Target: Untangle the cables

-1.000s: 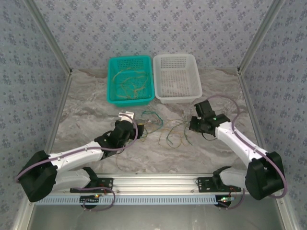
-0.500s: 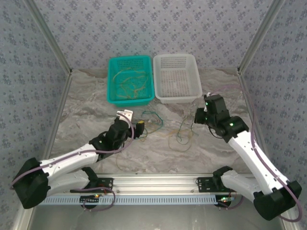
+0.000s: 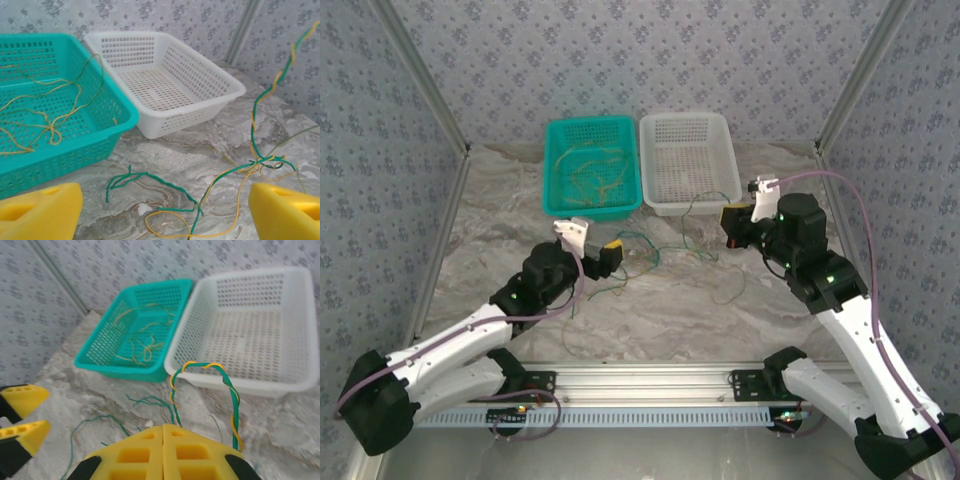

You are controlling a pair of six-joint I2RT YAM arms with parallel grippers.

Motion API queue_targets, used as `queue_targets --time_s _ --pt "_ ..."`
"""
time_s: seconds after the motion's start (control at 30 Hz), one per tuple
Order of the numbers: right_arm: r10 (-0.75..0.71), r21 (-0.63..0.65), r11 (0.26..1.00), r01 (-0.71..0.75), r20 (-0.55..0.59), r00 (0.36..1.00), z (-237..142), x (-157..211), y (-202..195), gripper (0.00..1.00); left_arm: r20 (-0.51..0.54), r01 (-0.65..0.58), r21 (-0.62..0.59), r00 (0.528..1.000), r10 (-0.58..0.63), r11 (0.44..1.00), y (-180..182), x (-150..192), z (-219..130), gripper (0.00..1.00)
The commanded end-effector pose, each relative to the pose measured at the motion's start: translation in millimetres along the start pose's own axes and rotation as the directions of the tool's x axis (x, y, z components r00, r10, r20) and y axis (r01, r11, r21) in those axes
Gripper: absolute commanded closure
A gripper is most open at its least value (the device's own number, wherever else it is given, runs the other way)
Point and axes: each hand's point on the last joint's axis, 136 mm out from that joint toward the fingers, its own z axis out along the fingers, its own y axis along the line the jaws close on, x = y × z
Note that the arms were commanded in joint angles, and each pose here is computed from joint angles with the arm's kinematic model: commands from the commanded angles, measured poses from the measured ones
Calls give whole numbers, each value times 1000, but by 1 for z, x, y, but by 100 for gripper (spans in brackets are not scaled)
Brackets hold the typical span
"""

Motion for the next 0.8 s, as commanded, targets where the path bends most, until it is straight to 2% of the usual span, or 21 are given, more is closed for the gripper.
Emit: queue_targets --time_s 0.0,0.2,0.23,0.4,0.5,0.63,0.77 --pt "-29 -132 990 41 93 995 -10 -31 30 100 71 -51 108 997 43 993 -23 -27 -1 14" --pt "-53 -180 980 89 191 980 -32 -63 47 100 130 -119 209 987 93 971 -44 -43 -3 16" --pt "-58 -187 977 103 234 970 -42 -78 53 100 129 -124 211 987 98 970 -45 -45 -2 17" --pt "-102 -218 960 177 318 943 -57 -98 69 100 136 -160 300 983 124 940 -63 -47 1 25" --pt "-100 -252 949 188 325 940 -62 -103 77 100 127 -185 348 981 149 919 -72 -44 4 32" --pt "-89 -290 937 193 337 937 -70 -106 86 100 108 -229 348 973 204 909 -72 -35 14 29" --pt "-71 -297 938 176 333 940 -70 -104 86 100 86 -256 407 966 242 877 -84 -30 26 19"
